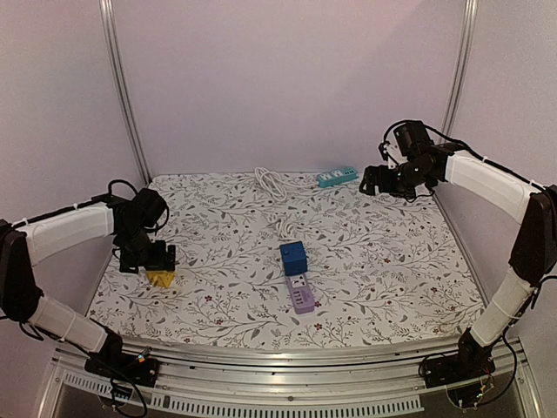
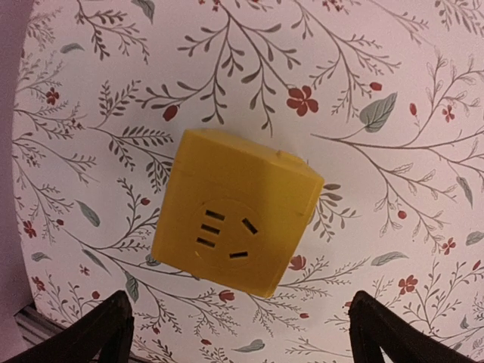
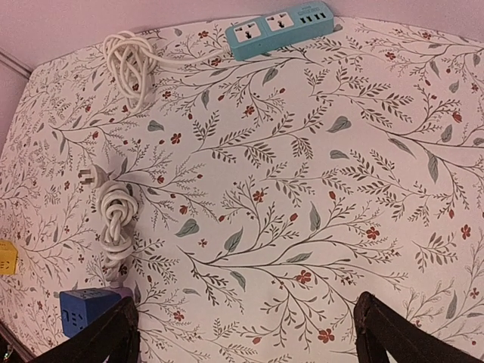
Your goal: Insert the plug
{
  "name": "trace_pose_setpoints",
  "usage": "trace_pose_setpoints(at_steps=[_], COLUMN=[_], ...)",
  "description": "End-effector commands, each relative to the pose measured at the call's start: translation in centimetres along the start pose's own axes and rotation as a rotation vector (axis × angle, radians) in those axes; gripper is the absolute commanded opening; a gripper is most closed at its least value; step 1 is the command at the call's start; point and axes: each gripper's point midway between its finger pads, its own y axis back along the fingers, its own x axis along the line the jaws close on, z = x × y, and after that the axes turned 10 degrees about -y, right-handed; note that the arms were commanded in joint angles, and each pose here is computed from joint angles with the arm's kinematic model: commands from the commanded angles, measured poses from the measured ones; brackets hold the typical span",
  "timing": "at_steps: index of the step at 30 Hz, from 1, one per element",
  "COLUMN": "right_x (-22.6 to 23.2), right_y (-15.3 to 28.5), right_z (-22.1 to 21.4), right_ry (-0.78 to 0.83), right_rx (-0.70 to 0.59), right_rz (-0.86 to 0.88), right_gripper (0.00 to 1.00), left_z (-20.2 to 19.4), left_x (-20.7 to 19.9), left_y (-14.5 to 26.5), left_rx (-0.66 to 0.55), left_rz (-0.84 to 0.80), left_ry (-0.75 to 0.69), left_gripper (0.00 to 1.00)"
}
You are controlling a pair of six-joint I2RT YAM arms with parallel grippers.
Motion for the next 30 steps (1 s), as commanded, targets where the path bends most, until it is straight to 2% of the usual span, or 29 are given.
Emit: trace_pose_setpoints(at_steps=[1, 20, 30], right_x=[-0.2, -0.2, -0.4], right_y=[1.7, 2.0, 2.1], right_z=[0.7, 0.4, 0.2], right_ry=[-0.037, -0.125, -0.159], right_rx=[-0.029, -0.024, -0.017], right_rz=[-0.018, -0.014, -0.017], right_gripper=[0.97, 0.97, 0.97], left_z=[1.6, 1.8, 1.7], left_x=[-0.2, 0.2, -0.8], left_y=[-0.3, -2.2, -2.9], left_rx=[-0.007, 0.083, 0.139], left_rz=[-0.025, -0.023, -0.085], left_ry=[-0.022, -0.045, -0.097], left_gripper=[0.99, 0.96, 0.87])
